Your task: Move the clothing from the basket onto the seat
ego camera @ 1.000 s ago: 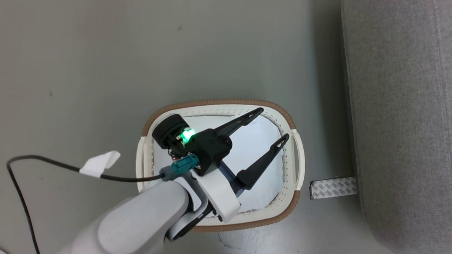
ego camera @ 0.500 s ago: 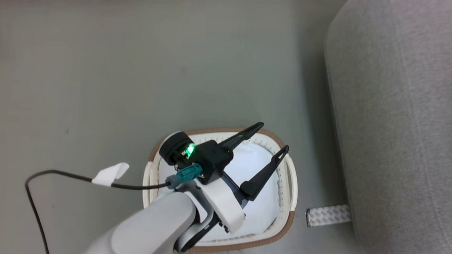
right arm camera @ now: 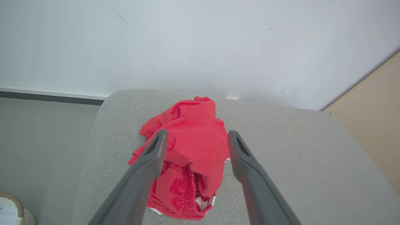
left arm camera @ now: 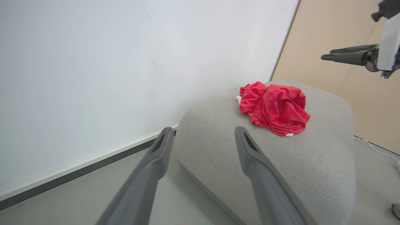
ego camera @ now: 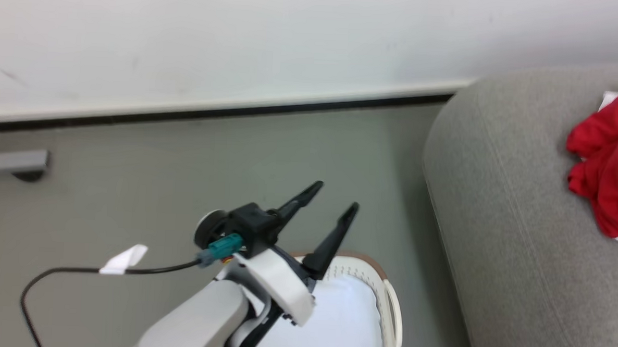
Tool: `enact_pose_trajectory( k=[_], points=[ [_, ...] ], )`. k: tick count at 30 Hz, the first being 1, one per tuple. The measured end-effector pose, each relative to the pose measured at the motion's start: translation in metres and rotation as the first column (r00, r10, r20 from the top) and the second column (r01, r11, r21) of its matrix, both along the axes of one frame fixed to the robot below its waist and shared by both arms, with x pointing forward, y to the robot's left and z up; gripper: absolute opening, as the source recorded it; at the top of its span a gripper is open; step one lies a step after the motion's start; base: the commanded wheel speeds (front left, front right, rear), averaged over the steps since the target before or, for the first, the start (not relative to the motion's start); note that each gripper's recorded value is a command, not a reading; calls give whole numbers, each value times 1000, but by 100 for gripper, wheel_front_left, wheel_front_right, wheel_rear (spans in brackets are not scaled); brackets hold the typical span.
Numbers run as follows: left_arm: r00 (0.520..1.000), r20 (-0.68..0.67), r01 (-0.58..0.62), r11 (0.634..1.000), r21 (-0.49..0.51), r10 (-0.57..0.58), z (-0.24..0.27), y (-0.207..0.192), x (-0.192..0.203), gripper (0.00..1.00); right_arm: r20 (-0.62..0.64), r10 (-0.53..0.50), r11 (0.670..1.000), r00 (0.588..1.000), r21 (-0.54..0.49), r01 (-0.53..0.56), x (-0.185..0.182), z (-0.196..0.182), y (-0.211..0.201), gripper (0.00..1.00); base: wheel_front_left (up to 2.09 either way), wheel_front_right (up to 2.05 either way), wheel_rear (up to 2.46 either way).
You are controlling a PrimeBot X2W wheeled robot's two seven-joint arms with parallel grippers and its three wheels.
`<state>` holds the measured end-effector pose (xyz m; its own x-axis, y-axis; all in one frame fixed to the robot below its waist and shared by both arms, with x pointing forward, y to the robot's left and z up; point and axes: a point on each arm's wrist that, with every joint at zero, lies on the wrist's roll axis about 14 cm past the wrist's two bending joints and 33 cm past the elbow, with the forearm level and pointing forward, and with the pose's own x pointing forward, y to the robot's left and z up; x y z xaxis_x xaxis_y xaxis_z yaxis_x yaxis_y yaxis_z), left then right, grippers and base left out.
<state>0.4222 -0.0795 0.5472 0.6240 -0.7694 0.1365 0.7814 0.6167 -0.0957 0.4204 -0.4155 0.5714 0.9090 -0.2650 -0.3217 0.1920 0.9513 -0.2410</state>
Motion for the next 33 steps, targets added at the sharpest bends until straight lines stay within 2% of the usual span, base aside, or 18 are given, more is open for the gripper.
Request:
enact_pose_trajectory(
  k=[4,7,9,14,20,23,26,33],
  points=[
    [989,30,-143,989,-34,144,25,38,6,100,152,101,995,983,1,-103,0,41,33,100,0,0,0],
    [963,42,-265,962,-65,268,39,75,9,100,287,172,983,942,12,-183,1,65,64,100,0,0,0],
    [933,32,-356,931,-87,359,43,105,11,100,375,190,974,907,40,-221,2,75,82,100,0,0,0],
    [847,-1,-528,840,-124,532,42,170,5,100,499,201,950,843,109,-291,-2,64,125,100,0,0,0],
    [756,-53,-653,745,-136,653,25,222,-13,100,583,170,925,794,183,-332,-19,37,168,100,0,0,0],
    [728,-58,-684,719,-121,683,15,232,-20,100,604,129,914,786,236,-331,-30,18,183,100,0,0,0],
    [709,-95,-705,703,-97,698,-3,238,-28,100,596,110,909,795,264,-324,-41,-4,193,100,0,0,0],
    [712,-109,-700,714,-26,694,-33,235,-39,100,535,154,900,831,271,-342,-58,-41,222,100,0,0,0]
  ],
)
